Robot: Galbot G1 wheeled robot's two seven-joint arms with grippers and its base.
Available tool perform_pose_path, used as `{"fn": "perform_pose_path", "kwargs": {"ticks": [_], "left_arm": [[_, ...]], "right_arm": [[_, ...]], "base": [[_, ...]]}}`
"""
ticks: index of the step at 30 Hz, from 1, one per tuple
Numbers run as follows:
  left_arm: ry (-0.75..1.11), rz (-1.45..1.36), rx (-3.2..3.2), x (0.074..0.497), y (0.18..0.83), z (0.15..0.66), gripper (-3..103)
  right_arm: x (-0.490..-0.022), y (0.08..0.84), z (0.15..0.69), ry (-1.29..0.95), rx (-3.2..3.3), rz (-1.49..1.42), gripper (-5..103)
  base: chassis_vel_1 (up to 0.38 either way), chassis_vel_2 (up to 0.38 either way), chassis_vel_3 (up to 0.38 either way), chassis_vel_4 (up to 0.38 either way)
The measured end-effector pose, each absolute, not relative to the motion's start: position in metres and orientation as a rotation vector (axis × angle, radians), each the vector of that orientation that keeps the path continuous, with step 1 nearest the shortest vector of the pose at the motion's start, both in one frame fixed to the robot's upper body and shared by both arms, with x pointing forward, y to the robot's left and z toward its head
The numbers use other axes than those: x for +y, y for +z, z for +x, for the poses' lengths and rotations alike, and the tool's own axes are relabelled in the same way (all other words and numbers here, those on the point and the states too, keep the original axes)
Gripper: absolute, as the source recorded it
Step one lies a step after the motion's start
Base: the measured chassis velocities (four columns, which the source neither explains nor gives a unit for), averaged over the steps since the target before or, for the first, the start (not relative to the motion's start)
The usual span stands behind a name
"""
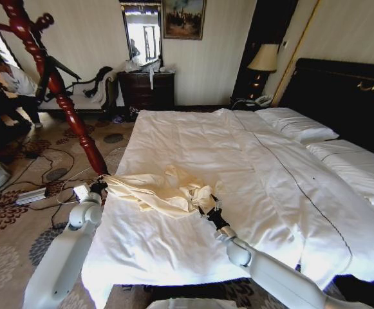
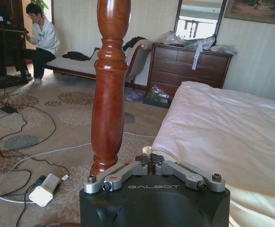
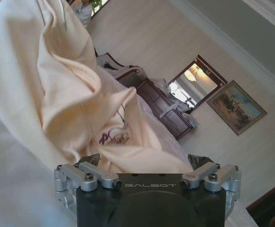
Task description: Pick up the clothes from the bed and hang them on the clothes hanger.
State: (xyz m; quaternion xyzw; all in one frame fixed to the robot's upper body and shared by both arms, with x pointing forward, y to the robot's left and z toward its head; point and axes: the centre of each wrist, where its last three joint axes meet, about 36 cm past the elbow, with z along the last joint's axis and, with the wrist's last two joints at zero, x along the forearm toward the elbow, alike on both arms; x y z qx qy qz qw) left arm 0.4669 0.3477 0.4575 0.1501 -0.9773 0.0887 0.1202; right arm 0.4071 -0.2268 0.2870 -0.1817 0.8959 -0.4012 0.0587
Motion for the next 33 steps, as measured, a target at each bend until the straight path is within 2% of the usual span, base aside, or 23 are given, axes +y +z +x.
{"fn": "perform_pose_path", "kwargs": {"ticks": [13,14,17,20,21,24,25,28,31,33], "left_arm": [[0.256,0.44,-2.863,0.35,0.462,0.469,2],[0.255,0.441,-2.863,0.35,0.462,0.468,2],[0.254,0.442,-2.862,0.351,0.461,0.468,2],[0.253,0.442,-2.862,0.351,0.461,0.467,2],[0.253,0.442,-2.862,0.351,0.461,0.467,2],[0.25,0.443,-2.864,0.35,0.462,0.467,2],[0.25,0.443,-2.864,0.35,0.462,0.467,2],[0.245,0.443,-2.864,0.349,0.464,0.465,2],[0.241,0.441,-2.865,0.348,0.464,0.463,2],[0.237,0.442,-2.866,0.348,0.465,0.461,2]], "right_arm": [[-0.188,0.287,0.449,-1.19,2.658,-0.639,100],[-0.188,0.287,0.451,-1.182,2.657,-0.639,103],[-0.187,0.288,0.453,-1.146,2.658,-0.648,100],[-0.186,0.295,0.458,-1.021,2.669,-0.69,85],[-0.186,0.295,0.458,-1.021,2.669,-0.69,85],[-0.183,0.304,0.461,-0.85,2.688,-0.803,74],[-0.183,0.304,0.461,-0.85,2.688,-0.803,74],[-0.182,0.307,0.458,-0.753,2.715,-0.895,57],[-0.183,0.308,0.457,-0.712,2.735,-0.928,51],[-0.184,0.309,0.457,-0.682,2.755,-0.943,40]], "base": [[0.0,0.0,0.0,0.0],[0.0,0.0,0.0,0.0],[0.0,0.0,0.0,0.0],[0.0,0.0,0.0,0.0],[0.0,0.0,0.0,0.0],[0.0,0.0,0.0,0.0],[0.0,0.0,0.0,0.0],[0.0,0.0,0.0,0.0],[0.0,0.0,0.0,0.0],[0.0,0.0,0.0,0.0]]}}
